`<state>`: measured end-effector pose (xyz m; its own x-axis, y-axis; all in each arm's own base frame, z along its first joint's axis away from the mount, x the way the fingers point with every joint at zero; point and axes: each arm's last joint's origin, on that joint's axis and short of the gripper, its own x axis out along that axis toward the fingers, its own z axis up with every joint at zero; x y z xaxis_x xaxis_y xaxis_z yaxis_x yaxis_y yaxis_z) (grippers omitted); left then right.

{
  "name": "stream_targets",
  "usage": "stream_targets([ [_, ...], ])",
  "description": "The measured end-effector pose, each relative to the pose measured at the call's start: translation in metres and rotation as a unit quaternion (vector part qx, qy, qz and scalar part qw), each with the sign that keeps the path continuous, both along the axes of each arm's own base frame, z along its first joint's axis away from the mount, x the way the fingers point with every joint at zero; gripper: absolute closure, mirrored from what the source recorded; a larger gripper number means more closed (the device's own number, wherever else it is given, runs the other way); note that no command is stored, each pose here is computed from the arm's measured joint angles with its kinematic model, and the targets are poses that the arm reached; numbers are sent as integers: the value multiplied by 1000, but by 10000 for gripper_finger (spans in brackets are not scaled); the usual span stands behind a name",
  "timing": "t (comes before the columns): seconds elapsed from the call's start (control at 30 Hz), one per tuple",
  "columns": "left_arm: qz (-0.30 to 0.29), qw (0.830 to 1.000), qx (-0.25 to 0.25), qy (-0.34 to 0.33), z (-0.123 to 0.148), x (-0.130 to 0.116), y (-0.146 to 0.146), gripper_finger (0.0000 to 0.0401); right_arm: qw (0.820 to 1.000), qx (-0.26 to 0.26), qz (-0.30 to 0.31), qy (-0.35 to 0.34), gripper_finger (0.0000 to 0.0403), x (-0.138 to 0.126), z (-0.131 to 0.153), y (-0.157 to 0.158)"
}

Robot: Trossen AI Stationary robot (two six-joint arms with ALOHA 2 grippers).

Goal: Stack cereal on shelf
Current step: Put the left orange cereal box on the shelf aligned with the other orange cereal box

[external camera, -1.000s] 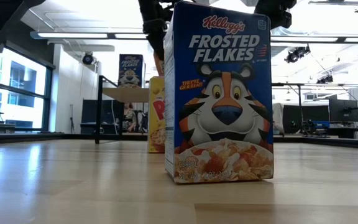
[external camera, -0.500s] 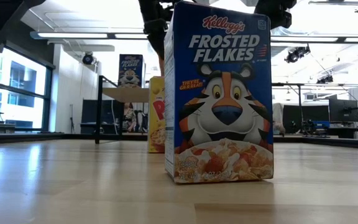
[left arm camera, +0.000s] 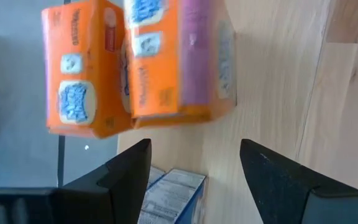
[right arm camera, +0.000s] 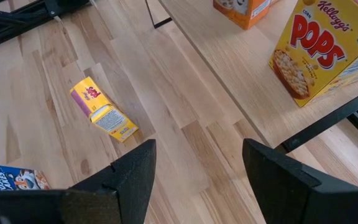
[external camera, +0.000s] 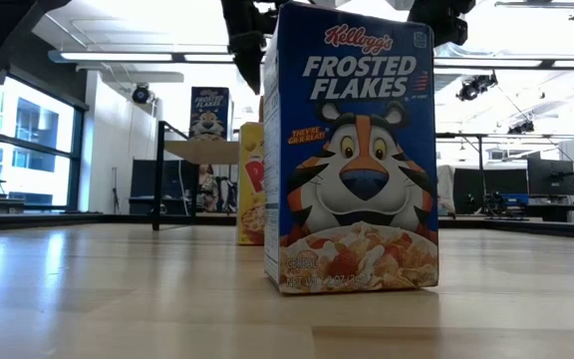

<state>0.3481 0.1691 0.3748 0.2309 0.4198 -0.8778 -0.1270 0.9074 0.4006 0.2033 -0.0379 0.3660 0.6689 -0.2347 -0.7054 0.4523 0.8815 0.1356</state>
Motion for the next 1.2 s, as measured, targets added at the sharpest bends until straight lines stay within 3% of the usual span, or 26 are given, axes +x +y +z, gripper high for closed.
stream_targets([
  [0.27, 6, 999, 29, -17, 18, -8, -15, 163, 1000, 0, 0, 0, 171, 0, 0, 0],
  [0.53, 48, 995, 57, -67, 39, -15, -41, 164, 1000, 0, 0, 0, 171, 0, 0, 0],
  [0.9, 31, 990, -6, -135, 55, -19, -79, 164, 1000, 0, 0, 0, 171, 0, 0, 0],
  [1.07, 66, 981, 14, -180, 51, -7, -88, 164, 1000, 0, 0, 0, 171, 0, 0, 0],
  [1.2, 77, 980, 40, -178, 30, 8, -99, 164, 1000, 0, 0, 0, 171, 0, 0, 0],
])
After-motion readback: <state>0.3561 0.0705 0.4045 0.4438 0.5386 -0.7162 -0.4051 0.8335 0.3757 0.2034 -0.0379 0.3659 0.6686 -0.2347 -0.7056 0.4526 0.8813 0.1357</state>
